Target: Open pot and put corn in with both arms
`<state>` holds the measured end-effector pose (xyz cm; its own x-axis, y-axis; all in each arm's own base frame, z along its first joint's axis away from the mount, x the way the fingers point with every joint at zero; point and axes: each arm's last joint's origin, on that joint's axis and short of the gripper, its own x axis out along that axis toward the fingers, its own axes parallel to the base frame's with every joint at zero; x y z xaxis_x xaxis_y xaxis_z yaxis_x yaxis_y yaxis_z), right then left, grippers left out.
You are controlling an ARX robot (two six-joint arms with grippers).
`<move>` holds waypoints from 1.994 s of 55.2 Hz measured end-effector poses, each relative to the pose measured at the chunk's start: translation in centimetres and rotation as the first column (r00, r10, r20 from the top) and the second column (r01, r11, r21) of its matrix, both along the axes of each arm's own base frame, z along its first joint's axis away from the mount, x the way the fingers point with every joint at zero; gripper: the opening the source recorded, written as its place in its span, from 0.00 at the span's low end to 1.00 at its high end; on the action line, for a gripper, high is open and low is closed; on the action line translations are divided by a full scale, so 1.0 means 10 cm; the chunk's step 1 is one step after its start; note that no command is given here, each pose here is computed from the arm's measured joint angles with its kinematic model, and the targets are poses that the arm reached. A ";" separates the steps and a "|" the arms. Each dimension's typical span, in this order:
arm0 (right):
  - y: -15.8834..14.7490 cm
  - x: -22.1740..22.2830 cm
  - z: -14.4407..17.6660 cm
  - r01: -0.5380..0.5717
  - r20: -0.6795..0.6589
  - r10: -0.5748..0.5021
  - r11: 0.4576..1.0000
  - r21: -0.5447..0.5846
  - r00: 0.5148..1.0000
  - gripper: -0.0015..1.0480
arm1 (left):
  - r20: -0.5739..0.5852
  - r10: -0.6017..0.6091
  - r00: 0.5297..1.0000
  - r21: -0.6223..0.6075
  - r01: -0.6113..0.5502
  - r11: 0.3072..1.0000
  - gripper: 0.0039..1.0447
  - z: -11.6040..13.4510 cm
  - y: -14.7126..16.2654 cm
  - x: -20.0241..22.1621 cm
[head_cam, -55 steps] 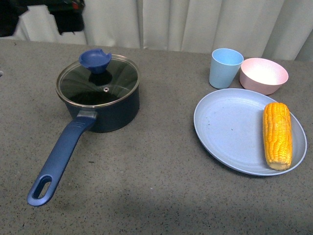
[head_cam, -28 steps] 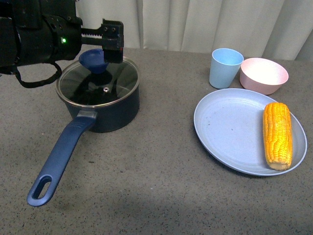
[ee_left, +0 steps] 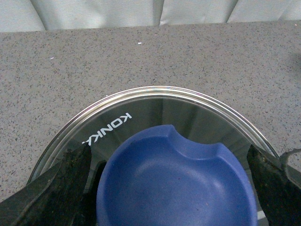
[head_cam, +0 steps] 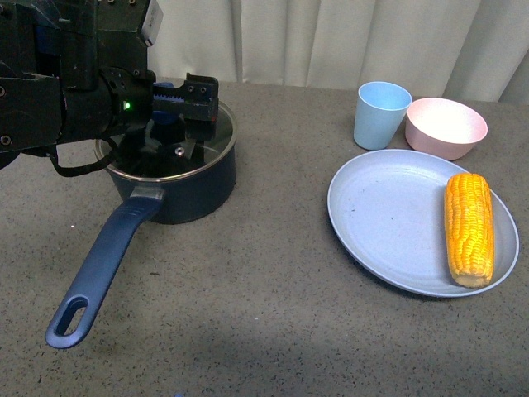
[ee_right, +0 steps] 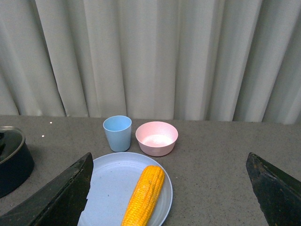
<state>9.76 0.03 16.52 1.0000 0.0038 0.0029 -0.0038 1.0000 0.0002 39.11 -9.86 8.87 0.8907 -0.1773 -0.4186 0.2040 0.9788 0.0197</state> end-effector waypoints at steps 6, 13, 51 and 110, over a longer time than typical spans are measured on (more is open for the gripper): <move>0.00 0.00 0.00 0.000 0.000 0.000 1.000 0.000 1.000 0.91 | 0.004 -0.001 1.000 -0.002 0.001 1.000 0.74 0.01 0.00 0.01; 0.00 0.00 0.00 0.000 0.000 0.000 1.000 0.000 1.000 0.91 | 0.005 0.000 1.000 0.000 0.000 1.000 0.60 0.01 0.00 0.01; 0.00 0.00 0.00 0.000 0.000 0.000 1.000 0.000 1.000 0.91 | 0.127 0.104 0.986 -0.044 -0.100 0.994 0.59 0.56 0.56 0.16; 0.00 0.00 0.00 0.000 0.000 0.000 1.000 0.000 1.000 0.91 | -0.017 0.343 0.939 -0.034 -0.344 0.939 0.59 -0.65 1.66 0.04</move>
